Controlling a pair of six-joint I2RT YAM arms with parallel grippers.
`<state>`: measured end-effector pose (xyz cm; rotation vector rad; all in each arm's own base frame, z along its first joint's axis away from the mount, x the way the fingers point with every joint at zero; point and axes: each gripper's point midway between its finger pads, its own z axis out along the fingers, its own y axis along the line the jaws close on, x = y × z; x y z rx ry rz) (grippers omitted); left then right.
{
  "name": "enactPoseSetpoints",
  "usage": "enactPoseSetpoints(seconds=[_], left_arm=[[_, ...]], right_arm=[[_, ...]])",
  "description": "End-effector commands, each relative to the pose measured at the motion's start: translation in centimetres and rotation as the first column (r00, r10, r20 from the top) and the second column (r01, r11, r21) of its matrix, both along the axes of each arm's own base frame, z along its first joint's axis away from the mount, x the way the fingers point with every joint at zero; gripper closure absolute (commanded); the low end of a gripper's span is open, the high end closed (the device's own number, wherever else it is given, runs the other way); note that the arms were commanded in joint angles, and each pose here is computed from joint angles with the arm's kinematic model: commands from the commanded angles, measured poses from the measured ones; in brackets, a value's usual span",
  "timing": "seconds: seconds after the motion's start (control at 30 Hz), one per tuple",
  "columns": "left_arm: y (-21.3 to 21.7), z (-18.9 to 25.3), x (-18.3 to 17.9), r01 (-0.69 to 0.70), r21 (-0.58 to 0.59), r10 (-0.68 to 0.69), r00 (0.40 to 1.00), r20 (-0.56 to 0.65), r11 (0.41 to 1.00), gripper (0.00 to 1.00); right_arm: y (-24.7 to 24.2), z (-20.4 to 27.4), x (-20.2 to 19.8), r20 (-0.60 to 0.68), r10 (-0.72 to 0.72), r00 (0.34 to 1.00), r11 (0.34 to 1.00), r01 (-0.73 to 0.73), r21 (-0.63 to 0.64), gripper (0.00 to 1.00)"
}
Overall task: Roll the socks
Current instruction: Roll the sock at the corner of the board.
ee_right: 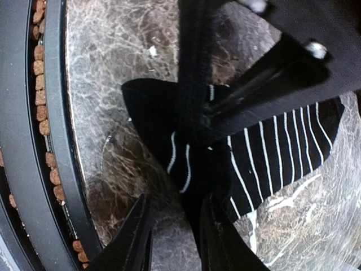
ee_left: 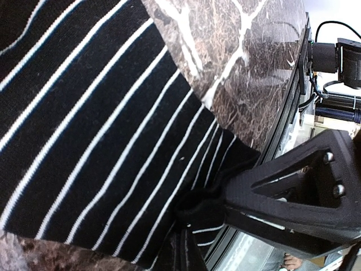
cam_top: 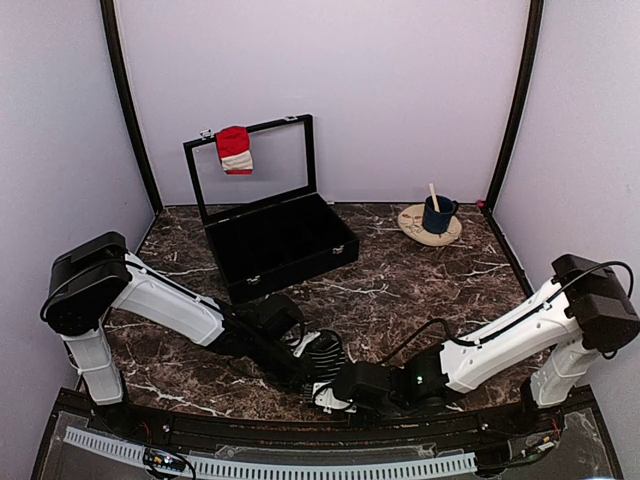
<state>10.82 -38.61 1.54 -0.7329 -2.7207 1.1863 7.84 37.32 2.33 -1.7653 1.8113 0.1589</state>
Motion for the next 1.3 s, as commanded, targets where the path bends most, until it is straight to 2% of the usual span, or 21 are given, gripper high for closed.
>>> enactPoseSetpoints(seconds=[0.0, 0.53, 0.8, 1.0, 1.27], left_arm=[[3.8, -3.3, -1.0, -0.024, 0.164, 0.034, 0.998, -0.06, 0.986, 1.0], [3.8, -3.0, -1.0, -0.02, 0.126, 0.031, 0.996, -0.082, 0.992, 1.0], [4.5, -2.4, -0.4, -0.058, 0.126, 0.064, 0.997, -0.047, 0.99, 1.0], [5.4, -1.3, 0.9, -0.113, 0.139, 0.11, 0.994, 0.028, 0.984, 1.0], [6.4, 2.0, 4.0, -0.234, 0.124, 0.204, 0.955, 0.215, 0.964, 0.79]], right_arm=[[1.7, 0.3, -0.6, 0.009, 0.055, 0.998, 0.998, -0.055, 0.029, 0.73], [2.2, -1.8, 0.6, -0.028, 0.048, 0.998, 0.999, -0.049, -0.016, 0.77], [1.8, -2.6, 1.1, -0.061, 0.031, 0.998, 0.999, -0.033, -0.041, 0.93], [1.7, -2.6, 1.2, -0.092, 0.024, 0.995, 0.998, -0.029, -0.047, 1.0], [2.4, -1.8, 1.5, -0.191, 0.007, 0.981, 1.0, -0.013, -0.029, 1.0]])
